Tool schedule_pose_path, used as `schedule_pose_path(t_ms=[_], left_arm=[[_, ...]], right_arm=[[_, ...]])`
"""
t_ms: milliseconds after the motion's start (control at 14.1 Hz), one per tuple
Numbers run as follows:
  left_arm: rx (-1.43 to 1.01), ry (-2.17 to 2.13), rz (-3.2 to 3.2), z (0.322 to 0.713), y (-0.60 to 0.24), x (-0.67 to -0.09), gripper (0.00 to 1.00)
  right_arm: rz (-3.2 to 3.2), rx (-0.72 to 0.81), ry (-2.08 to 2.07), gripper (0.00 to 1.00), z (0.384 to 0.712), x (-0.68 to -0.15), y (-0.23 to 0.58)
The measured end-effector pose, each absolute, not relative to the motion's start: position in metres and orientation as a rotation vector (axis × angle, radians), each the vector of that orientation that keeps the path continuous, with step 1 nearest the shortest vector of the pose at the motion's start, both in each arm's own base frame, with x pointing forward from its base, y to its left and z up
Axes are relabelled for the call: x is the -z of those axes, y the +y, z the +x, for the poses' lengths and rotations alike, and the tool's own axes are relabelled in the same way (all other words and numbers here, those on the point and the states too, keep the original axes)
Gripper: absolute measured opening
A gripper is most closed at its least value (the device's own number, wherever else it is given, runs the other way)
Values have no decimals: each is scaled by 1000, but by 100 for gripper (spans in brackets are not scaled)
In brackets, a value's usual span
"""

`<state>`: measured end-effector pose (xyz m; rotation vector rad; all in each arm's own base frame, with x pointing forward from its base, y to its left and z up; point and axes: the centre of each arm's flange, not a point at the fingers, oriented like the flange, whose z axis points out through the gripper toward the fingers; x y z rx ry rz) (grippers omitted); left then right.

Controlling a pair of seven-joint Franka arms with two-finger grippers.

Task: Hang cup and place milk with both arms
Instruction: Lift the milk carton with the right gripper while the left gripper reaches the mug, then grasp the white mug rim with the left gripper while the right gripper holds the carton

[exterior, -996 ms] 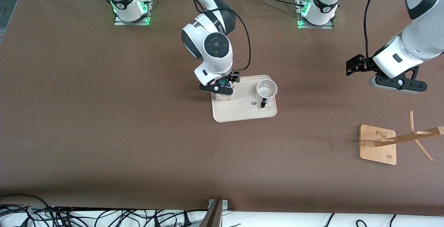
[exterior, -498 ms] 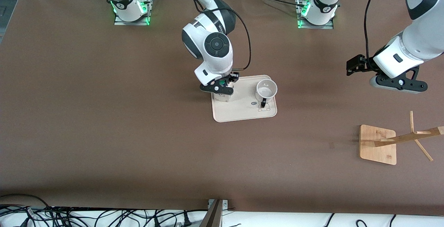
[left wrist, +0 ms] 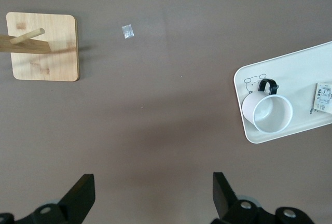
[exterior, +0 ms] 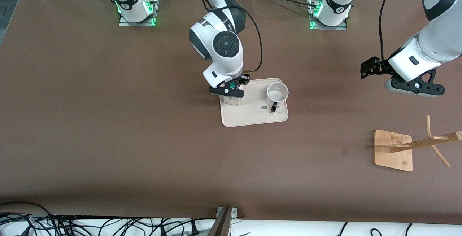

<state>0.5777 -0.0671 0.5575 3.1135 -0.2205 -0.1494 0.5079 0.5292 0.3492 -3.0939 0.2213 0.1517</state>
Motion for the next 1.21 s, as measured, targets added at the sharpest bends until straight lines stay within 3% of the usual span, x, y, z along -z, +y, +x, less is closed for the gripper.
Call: schedule_pose_path(t_ms=[356, 711, 1209], left_arm=[[233, -243, 3109, 570, -78, -556, 100], [197, -400, 3086, 566, -137, -572, 100], [347, -182, 3046, 581, -246, -461, 100]], right_arm=[[-3079, -94, 242, 58, 511, -423, 510], [-3081, -56, 226, 58, 547, -504, 425], [-3087, -118, 167, 58, 608, -569, 226]])
